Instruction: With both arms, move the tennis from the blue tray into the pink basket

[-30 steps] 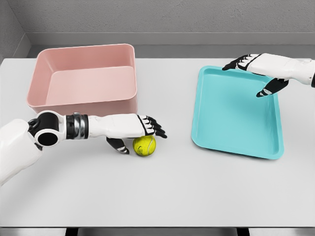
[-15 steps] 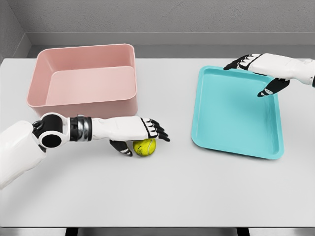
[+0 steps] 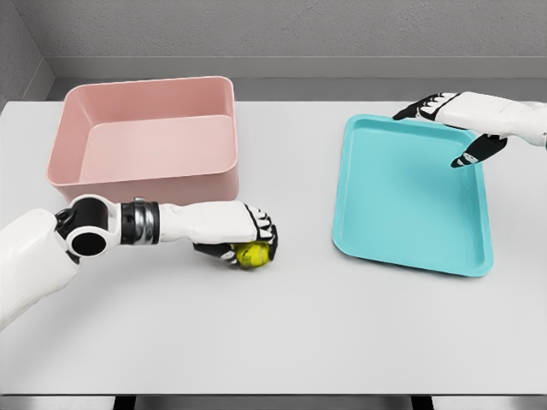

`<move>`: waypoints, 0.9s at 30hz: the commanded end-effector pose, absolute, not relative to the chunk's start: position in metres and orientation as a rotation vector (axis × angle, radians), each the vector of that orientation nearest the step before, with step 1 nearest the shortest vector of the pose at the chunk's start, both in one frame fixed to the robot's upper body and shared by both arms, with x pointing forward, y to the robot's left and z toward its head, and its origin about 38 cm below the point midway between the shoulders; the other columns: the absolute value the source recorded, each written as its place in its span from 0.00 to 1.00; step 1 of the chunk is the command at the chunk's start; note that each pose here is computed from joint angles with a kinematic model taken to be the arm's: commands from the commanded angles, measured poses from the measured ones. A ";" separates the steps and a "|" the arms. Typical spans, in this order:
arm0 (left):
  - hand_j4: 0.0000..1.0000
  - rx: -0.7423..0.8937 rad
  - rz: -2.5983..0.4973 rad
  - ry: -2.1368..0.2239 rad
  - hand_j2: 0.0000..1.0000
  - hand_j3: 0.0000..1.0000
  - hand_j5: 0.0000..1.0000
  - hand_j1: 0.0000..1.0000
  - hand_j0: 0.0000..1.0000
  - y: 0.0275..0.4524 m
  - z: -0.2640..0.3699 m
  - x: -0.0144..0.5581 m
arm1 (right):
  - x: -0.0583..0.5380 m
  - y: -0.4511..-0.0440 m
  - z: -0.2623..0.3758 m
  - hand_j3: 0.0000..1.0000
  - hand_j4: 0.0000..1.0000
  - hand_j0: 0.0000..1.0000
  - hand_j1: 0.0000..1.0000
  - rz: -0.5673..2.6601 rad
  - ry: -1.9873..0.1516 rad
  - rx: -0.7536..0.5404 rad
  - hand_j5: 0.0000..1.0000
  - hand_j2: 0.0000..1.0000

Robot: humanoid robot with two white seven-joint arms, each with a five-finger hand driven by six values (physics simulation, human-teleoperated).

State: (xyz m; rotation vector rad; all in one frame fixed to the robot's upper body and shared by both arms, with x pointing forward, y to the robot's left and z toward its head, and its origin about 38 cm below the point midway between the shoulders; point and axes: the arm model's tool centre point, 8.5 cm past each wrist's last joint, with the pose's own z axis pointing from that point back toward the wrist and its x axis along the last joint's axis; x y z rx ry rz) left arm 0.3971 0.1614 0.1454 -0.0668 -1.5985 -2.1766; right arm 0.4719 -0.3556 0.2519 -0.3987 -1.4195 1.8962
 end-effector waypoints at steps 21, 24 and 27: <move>0.27 0.124 -2.014 -1.703 0.27 0.27 0.27 0.27 0.27 0.212 0.233 0.454 | 0.472 -0.356 0.254 1.00 1.00 1.00 1.00 1.888 -1.426 -0.400 1.00 1.00; 0.27 0.171 -1.977 -1.680 0.27 0.27 0.27 0.27 0.27 0.228 0.240 0.469 | 0.472 -0.356 0.254 1.00 1.00 1.00 1.00 1.888 -1.426 -0.400 1.00 1.00; 0.27 0.211 -1.934 -1.630 0.27 0.27 0.27 0.27 0.27 0.245 0.237 0.484 | 0.472 -0.356 0.254 1.00 1.00 1.00 1.00 1.888 -1.426 -0.400 1.00 1.00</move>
